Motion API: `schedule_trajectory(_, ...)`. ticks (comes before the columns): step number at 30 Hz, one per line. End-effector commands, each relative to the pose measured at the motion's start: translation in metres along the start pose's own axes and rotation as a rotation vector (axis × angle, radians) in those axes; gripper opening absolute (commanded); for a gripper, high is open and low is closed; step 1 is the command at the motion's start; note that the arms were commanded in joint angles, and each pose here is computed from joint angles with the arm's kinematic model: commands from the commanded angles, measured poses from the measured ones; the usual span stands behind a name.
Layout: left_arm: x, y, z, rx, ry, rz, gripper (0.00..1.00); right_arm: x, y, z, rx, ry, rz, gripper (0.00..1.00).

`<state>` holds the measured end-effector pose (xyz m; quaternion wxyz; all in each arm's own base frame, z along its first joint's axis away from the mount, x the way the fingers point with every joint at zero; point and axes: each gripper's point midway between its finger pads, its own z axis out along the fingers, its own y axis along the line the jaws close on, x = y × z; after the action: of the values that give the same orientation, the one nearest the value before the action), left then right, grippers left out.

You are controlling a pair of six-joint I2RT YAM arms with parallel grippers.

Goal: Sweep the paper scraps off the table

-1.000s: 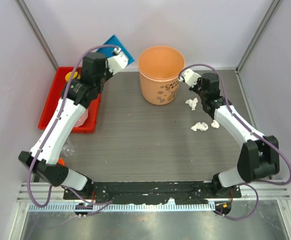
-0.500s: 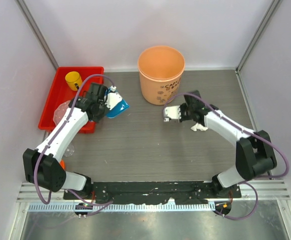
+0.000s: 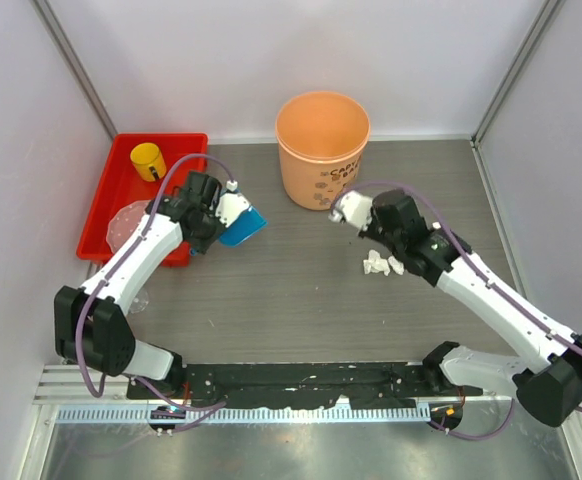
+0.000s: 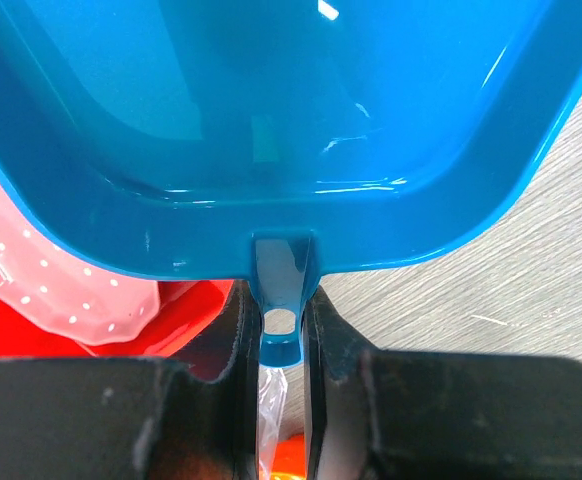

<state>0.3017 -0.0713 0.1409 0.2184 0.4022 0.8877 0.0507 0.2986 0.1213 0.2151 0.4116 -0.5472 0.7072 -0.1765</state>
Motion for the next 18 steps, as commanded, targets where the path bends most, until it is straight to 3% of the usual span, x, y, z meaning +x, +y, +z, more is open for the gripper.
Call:
schedule_trajectory(1,0.0,-0.015,0.006,0.079,-0.002,-0.018,0.0,0.039,-0.065,-0.015,0.317,0.217,0.422,0.01)
schedule_trajectory(4,0.014,-0.033,0.018,0.144,0.05,0.005,0.0,0.081,-0.052,-0.004,0.308,0.402,0.57,0.01)
schedule_trajectory(8,0.025,-0.064,0.035,0.204,0.123,0.088,0.0,0.1,-0.039,0.001,0.335,0.531,0.772,0.01)
schedule_trajectory(12,0.033,-0.094,0.058,0.26,0.211,0.165,0.0,0.095,-0.025,0.016,0.315,0.566,0.963,0.01)
schedule_trajectory(18,0.025,-0.114,0.08,0.304,0.269,0.218,0.0,0.082,0.004,0.048,0.208,0.483,1.029,0.01)
